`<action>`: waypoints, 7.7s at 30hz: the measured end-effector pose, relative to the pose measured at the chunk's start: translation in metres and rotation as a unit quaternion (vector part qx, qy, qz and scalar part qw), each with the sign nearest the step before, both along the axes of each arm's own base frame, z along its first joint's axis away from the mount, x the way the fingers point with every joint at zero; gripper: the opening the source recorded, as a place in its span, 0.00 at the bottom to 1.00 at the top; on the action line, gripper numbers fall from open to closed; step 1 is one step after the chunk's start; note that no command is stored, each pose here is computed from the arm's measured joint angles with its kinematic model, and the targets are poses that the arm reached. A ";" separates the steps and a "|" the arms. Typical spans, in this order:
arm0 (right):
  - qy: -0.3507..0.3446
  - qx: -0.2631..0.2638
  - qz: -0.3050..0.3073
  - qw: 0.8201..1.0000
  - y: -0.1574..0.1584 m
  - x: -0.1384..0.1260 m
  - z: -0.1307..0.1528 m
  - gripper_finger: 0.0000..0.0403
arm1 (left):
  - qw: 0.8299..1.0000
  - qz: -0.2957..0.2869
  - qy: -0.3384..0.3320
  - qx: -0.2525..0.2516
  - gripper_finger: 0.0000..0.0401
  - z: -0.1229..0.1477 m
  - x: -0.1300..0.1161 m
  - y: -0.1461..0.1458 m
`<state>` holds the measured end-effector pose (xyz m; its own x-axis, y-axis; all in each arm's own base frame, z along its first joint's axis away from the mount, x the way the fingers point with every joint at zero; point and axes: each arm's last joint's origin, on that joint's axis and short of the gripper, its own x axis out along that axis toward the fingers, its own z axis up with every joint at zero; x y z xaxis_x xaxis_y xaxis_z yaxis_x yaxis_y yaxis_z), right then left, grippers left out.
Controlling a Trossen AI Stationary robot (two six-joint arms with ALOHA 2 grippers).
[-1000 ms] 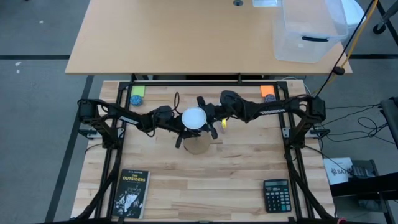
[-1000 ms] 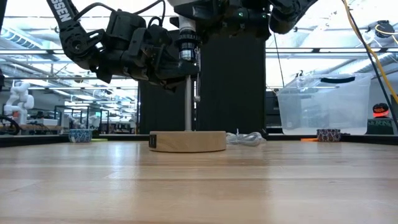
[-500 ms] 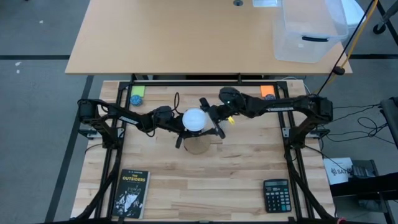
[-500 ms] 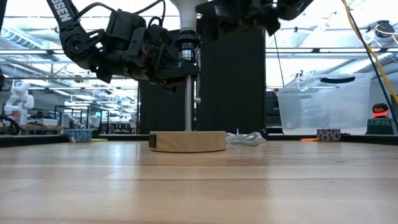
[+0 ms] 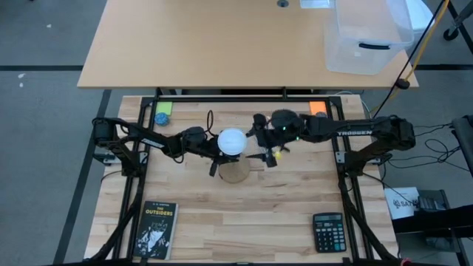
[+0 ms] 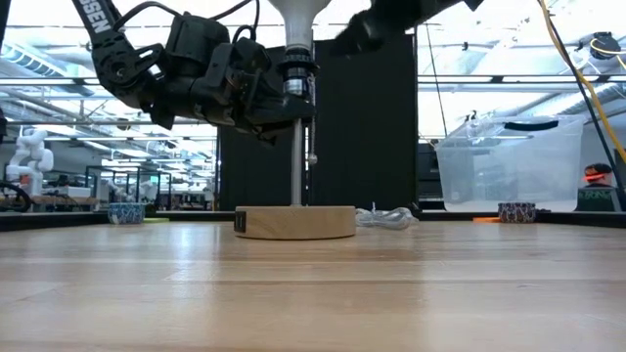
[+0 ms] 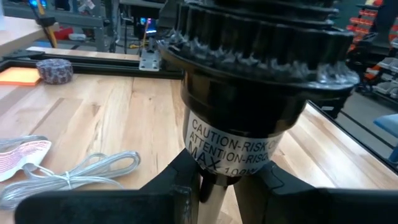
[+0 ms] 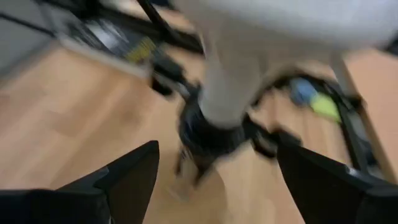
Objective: Screw lightbulb
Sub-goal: Remove the lightbulb from the lamp
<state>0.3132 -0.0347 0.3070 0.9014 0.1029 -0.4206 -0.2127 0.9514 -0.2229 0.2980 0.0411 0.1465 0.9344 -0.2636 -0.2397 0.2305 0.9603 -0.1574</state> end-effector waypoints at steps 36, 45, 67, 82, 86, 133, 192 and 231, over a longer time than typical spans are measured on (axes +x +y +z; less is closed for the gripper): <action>-0.291 0.059 -0.222 0.929 0.049 -0.028 -0.094 0.78 | 0.989 0.144 0.001 0.040 0.18 0.001 0.001 0.008; -0.317 0.071 -0.196 0.925 0.036 -0.005 -0.081 0.78 | 0.981 0.188 -0.001 0.037 0.18 0.001 0.001 0.010; -0.338 0.044 -0.218 0.914 0.021 0.036 -0.066 0.75 | 0.977 0.211 0.002 0.031 0.18 0.001 0.001 0.012; -0.328 0.119 -0.120 0.930 -0.012 0.031 -0.060 0.64 | 0.980 0.197 0.002 0.032 0.18 0.001 0.001 0.012; -0.316 0.128 -0.084 0.936 -0.019 0.030 -0.061 0.58 | 0.986 0.164 0.001 0.032 0.18 0.001 0.001 0.010; -0.098 0.078 0.044 0.991 -0.034 -0.007 -0.007 0.78 | 0.996 0.084 -0.002 0.016 0.18 0.001 0.001 0.006; -0.280 0.051 -0.212 0.935 0.025 0.050 -0.053 0.48 | 0.988 0.153 -0.003 0.013 0.18 0.001 0.001 0.010; -0.214 0.142 0.029 0.966 -0.015 0.032 -0.038 0.44 | 1.000 0.000 -0.007 0.002 0.18 0.001 0.000 0.001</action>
